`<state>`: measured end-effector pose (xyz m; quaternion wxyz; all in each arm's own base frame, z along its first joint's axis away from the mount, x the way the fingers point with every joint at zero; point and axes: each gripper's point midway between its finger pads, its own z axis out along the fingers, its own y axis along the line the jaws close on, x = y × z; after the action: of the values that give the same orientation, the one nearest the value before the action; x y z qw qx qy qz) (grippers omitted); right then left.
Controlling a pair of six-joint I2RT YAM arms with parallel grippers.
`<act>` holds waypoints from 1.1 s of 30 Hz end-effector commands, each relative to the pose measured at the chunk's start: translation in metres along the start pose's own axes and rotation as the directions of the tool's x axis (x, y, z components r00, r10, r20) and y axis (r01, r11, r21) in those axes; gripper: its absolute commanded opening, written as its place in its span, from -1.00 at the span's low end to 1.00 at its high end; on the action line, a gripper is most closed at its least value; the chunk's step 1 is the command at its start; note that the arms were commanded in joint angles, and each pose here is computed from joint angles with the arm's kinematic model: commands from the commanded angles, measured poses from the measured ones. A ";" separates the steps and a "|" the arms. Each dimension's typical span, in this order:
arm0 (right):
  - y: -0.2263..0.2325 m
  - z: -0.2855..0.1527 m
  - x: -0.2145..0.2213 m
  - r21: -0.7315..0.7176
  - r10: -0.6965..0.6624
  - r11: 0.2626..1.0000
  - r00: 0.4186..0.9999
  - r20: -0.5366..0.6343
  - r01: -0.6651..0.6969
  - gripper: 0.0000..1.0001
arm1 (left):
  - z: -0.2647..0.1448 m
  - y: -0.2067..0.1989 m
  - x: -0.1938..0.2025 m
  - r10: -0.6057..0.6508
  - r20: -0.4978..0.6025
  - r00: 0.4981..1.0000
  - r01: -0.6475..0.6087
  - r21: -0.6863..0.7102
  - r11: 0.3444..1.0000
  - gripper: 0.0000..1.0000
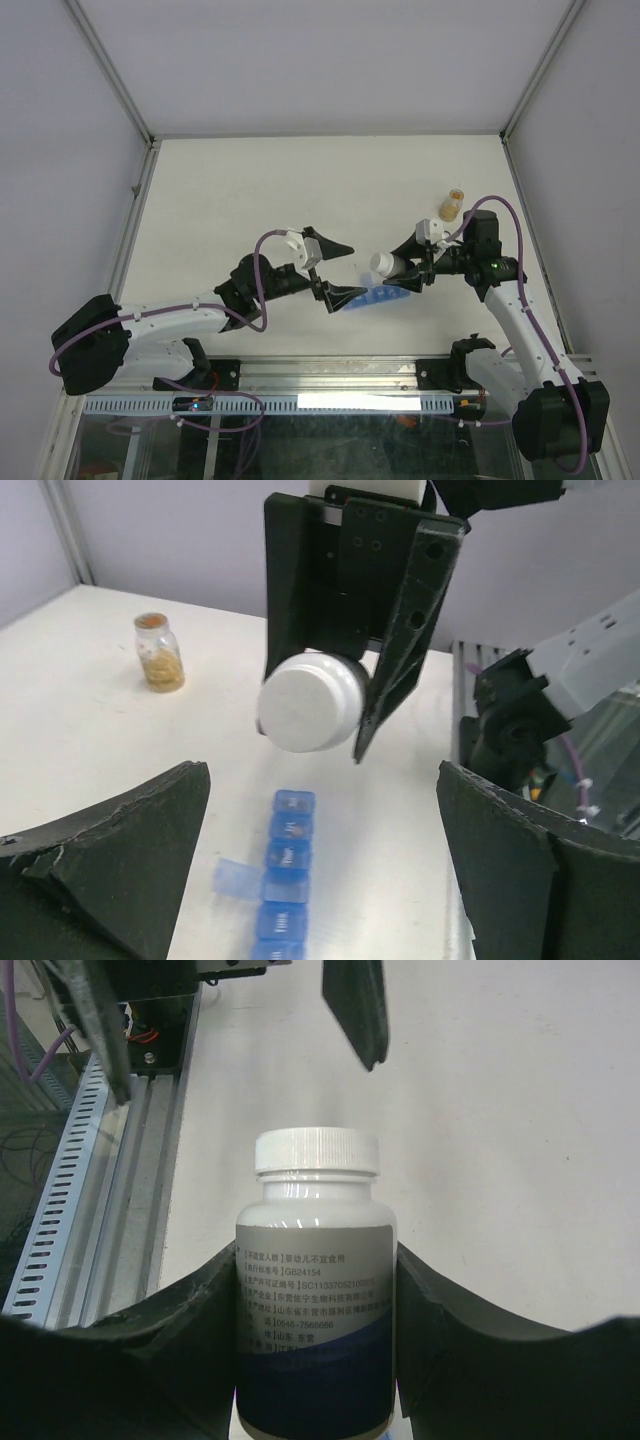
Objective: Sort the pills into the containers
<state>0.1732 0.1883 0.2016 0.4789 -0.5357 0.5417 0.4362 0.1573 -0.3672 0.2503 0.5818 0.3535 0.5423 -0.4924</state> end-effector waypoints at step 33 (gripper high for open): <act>-0.006 -0.001 -0.018 0.000 -0.086 0.996 0.996 0.025 0.086 -1.00 | 0.054 0.014 -0.002 0.262 -0.035 0.965 -0.228 0.389 0.893 0.25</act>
<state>0.1735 0.1883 0.2016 0.4808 -0.5382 0.5393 0.4340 0.1873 -0.4084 0.2302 0.5197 0.5449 0.4492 -0.4808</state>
